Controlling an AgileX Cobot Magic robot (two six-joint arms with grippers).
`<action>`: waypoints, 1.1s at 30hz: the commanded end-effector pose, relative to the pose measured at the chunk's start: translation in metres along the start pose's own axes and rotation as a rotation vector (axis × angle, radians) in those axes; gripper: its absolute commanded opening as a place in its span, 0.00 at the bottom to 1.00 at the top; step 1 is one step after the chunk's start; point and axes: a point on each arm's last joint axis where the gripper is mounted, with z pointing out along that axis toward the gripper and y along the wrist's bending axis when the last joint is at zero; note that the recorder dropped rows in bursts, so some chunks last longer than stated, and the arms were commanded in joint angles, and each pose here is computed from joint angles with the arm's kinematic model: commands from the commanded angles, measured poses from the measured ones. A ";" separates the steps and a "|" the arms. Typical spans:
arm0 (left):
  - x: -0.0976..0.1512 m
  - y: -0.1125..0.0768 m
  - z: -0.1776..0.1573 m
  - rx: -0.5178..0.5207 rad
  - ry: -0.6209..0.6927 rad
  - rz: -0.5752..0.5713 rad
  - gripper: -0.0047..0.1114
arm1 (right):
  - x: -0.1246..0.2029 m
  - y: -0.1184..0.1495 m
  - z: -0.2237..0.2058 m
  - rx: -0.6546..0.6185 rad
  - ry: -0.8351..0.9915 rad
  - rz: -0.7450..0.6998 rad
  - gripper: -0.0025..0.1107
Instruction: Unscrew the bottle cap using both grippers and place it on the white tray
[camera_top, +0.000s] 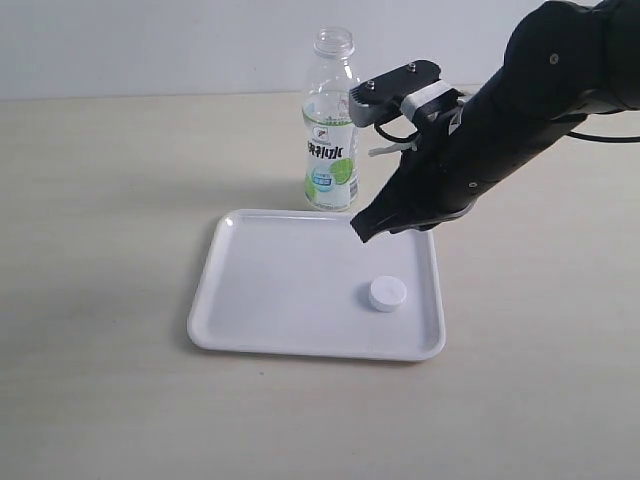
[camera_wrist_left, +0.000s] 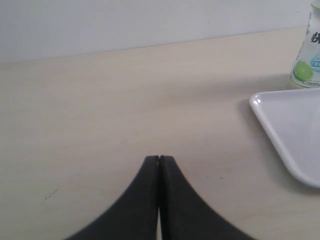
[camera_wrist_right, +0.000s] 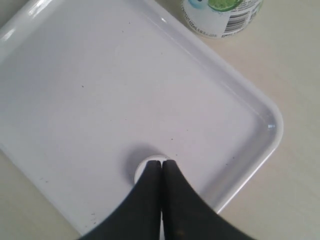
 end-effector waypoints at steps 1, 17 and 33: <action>0.000 0.000 0.000 -0.006 -0.009 0.005 0.04 | 0.000 0.000 -0.003 0.004 -0.012 -0.024 0.02; 0.000 0.000 0.000 -0.006 -0.009 0.005 0.04 | 0.000 0.005 -0.080 0.118 -0.299 -0.186 0.02; 0.000 0.000 0.000 -0.006 -0.009 0.005 0.04 | 0.163 0.010 -0.201 0.451 -0.870 -0.050 0.02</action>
